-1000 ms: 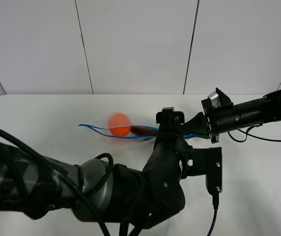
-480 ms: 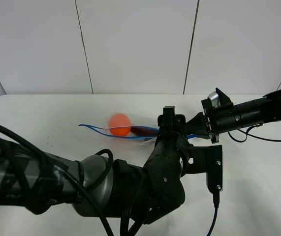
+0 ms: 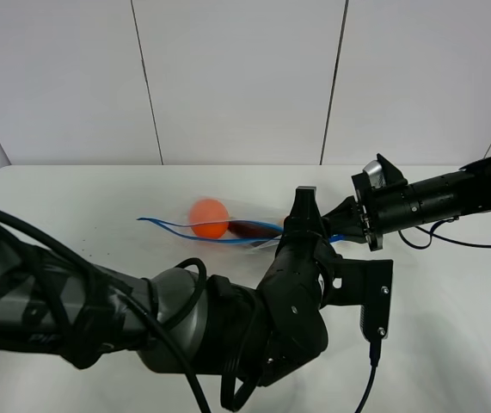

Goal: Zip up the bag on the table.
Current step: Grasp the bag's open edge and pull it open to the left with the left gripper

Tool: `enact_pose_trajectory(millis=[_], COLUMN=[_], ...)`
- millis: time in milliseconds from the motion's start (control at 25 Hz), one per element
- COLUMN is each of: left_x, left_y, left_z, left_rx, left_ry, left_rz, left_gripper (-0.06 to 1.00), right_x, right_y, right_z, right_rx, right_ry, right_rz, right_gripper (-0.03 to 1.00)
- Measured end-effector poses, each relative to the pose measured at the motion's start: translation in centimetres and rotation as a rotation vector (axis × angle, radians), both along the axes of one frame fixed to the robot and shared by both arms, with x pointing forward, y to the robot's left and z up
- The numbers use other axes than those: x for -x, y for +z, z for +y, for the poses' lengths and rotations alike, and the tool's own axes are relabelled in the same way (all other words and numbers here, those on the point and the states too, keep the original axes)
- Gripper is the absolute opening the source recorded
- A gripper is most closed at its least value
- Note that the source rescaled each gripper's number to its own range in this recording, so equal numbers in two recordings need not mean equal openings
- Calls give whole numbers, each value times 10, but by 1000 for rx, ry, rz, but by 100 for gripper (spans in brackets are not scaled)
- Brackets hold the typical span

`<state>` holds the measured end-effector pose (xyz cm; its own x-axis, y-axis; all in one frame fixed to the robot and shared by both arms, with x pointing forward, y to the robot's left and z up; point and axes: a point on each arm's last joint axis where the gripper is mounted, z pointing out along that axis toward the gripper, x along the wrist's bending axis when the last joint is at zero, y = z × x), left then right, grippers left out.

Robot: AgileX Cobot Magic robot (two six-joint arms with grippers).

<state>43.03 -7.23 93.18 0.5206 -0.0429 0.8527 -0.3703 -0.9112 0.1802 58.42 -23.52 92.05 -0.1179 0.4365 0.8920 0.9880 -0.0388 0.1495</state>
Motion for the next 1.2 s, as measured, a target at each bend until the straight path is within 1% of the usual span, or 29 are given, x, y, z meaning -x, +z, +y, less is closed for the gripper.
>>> enact_pose_trajectory(millis=[160,680,960,1200], left_x=[0,-6,-5,-3], left_y=[-1,-2,-3,-4], left_z=[0,2,1,0], left_rx=[-1,1,3,5], left_ry=[-5,1,-18,-34], left_rz=[6,19,38,53], left_gripper=[42,40,23,20], right_x=[0,0,0,0], right_y=[0,0,0,0], right_z=[0,0,0,0], right_rx=[0,1,2,2], right_ry=[0,1,2,2], right_rz=[0,0,0,0], right_gripper=[0,0,0,0])
